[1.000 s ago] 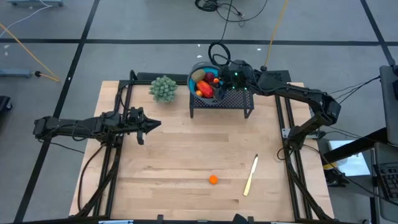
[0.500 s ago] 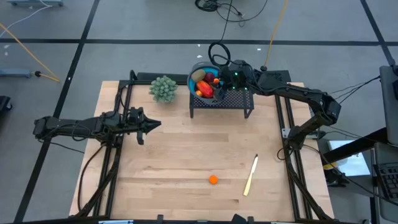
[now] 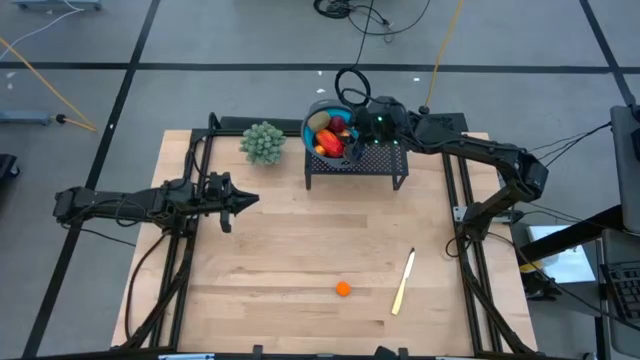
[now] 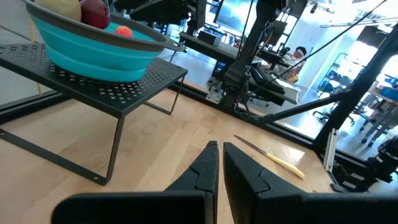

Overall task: Pick & Place Fruit
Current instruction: Put the orange into the blue strainer on the shelf

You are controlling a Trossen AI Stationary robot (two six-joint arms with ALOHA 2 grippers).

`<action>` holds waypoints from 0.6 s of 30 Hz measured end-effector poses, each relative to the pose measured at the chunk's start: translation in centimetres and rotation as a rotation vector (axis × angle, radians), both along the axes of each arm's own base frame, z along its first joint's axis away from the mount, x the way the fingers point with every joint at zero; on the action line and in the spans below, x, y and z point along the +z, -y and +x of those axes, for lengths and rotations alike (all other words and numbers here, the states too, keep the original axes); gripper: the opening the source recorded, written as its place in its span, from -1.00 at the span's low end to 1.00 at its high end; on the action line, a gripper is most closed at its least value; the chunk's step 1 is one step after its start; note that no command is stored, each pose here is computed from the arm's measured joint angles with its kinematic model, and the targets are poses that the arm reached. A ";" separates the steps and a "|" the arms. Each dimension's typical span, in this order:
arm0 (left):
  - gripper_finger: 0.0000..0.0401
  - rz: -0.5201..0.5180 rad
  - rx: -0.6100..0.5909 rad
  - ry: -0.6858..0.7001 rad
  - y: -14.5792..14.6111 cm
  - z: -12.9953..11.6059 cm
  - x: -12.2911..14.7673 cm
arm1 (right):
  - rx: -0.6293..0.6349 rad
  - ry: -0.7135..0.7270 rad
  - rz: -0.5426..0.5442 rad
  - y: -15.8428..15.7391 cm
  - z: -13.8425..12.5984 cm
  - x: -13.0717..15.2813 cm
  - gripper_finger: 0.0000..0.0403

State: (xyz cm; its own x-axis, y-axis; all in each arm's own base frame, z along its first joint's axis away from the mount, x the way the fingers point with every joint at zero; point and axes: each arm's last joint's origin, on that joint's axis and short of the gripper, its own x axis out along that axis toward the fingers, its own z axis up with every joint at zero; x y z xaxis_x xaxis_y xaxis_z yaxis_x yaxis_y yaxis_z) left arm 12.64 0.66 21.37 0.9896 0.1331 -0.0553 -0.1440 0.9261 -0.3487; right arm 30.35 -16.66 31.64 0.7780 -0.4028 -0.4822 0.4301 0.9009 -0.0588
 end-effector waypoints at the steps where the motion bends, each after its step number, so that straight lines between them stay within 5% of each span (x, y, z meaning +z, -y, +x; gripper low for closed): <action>1: -0.89 0.000 0.000 0.000 0.0 0.0 0.0 | 0.000 0.007 -0.006 -0.1 -0.1 0.3 0.06; 8: -0.89 -0.002 -0.002 0.000 0.0 0.0 0.0 | -0.005 0.075 -0.130 -2.7 -1.5 3.6 -0.18; 18: -0.89 0.026 -0.004 -0.003 0.0 0.0 0.0 | 0.090 0.169 -0.206 -7.0 -4.4 6.5 -0.91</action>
